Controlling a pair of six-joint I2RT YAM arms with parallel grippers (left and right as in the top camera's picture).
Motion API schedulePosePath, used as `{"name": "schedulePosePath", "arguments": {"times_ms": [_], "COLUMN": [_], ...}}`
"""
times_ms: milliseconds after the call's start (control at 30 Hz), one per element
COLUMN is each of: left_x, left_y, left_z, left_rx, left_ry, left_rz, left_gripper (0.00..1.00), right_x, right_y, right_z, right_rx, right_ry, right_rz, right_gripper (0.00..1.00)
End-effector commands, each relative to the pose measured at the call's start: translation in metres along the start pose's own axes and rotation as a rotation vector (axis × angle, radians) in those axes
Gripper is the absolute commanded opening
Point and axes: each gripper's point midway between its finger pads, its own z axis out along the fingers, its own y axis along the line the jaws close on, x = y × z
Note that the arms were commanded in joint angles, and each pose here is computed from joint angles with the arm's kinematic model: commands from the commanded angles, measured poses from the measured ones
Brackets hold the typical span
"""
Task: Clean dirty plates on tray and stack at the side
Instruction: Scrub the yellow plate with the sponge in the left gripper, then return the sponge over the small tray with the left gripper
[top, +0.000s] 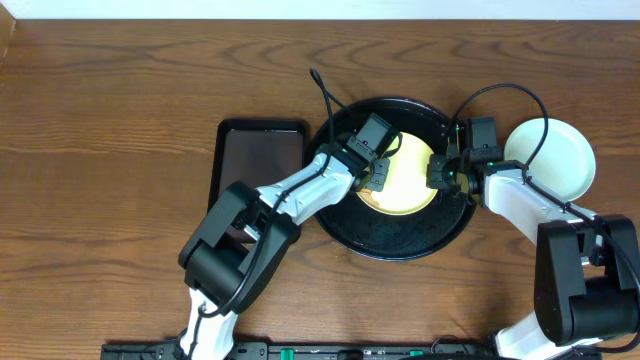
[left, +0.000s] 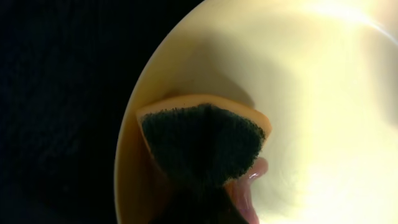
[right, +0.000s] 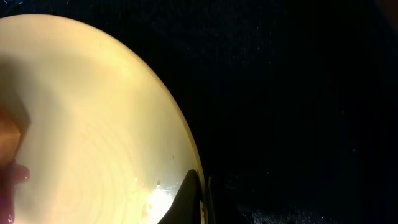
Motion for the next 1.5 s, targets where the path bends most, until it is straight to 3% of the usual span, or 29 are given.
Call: {"name": "schedulePosePath", "arguments": {"times_ms": [0,200,300,467,633,733,833,1100,1300,1467], "left_x": [0.035,0.057,0.049,-0.019,-0.099,-0.12,-0.116,-0.026,0.013,0.018], "left_y": [-0.008,-0.039,-0.06,-0.097,-0.062,-0.021,0.04,0.198,0.215,0.219], "left_z": [0.025,0.029,0.023,-0.027,-0.102,-0.138,-0.161,-0.156,-0.106,-0.077], "left_rx": [0.068,0.193,0.294,0.594,0.633,0.571,0.389,-0.342,-0.385,-0.387], "left_ry": [0.137,0.234,0.225,0.113,-0.116,-0.205,-0.24,-0.046,0.054,0.076], "left_rz": [-0.053,-0.141,-0.155,-0.249,-0.301,-0.348,-0.38,-0.41,-0.389,-0.357], "left_gripper": [0.07,0.07,0.07,0.07,0.07,0.07,0.07,0.08,0.08,0.08], "right_x": [0.012,0.011,0.011,0.011,0.013,0.013,0.013,0.012,0.012,0.013], "right_y": [0.0,0.0,0.0,0.0,0.0,0.0,0.0,0.0,0.0,0.0], "right_z": [0.005,0.005,0.005,0.005,0.004,0.004,0.004,0.004,0.004,0.004], "right_rx": [0.004,0.004,0.004,0.004,0.005,0.005,0.005,0.004,0.005,0.005], "right_ry": [0.034,0.033,0.033,0.033,0.04,0.04,0.039,0.037,0.038,0.038], "right_rz": [-0.004,-0.004,-0.004,-0.004,-0.004,-0.004,-0.004,-0.004,-0.004,-0.004], "right_gripper": [0.01,0.01,0.01,0.01,0.01,0.01,0.02,0.06,0.07,0.11]}}
